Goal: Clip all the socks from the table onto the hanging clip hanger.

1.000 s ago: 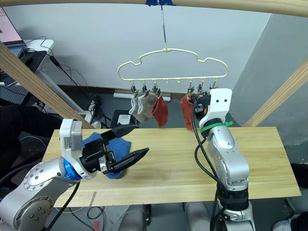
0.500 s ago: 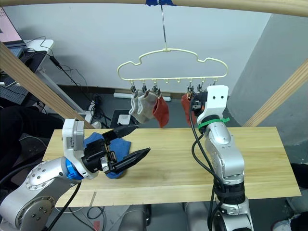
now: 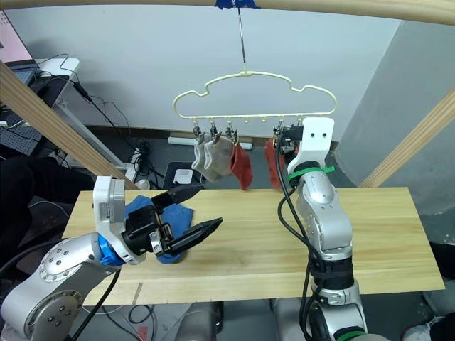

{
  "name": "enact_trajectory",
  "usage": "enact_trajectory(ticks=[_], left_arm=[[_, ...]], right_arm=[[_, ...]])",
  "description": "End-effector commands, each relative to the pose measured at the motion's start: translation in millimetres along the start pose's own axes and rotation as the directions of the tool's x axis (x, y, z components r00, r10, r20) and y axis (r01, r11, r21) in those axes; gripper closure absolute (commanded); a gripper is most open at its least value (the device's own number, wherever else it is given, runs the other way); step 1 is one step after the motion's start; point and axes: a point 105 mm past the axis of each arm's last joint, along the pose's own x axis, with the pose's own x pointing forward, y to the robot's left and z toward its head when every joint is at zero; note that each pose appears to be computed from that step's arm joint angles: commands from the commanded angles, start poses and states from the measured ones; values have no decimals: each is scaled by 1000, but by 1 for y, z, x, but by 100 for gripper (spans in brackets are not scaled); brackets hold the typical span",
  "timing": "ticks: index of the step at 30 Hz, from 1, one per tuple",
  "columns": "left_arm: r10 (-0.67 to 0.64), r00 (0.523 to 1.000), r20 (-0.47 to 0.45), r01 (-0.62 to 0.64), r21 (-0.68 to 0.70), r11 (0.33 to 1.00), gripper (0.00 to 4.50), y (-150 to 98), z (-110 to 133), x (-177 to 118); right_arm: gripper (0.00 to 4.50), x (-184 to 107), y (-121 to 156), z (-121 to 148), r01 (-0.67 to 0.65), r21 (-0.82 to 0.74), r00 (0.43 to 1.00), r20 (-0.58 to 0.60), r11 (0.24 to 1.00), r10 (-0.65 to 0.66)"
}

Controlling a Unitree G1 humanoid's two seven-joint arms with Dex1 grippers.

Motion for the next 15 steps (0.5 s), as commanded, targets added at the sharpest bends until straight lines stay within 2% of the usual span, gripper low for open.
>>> enact_trajectory(ticks=[1, 15], left_arm=[[-16, 999, 31, 15, 39, 999, 0, -6, 8, 2], [-15, 999, 34, 14, 43, 999, 0, -6, 8, 3]], right_arm=[[236, 1, 7, 16, -11, 70, 998, 59, 998, 7], [236, 9, 19, 20, -40, 166, 996, 80, 985, 26]])
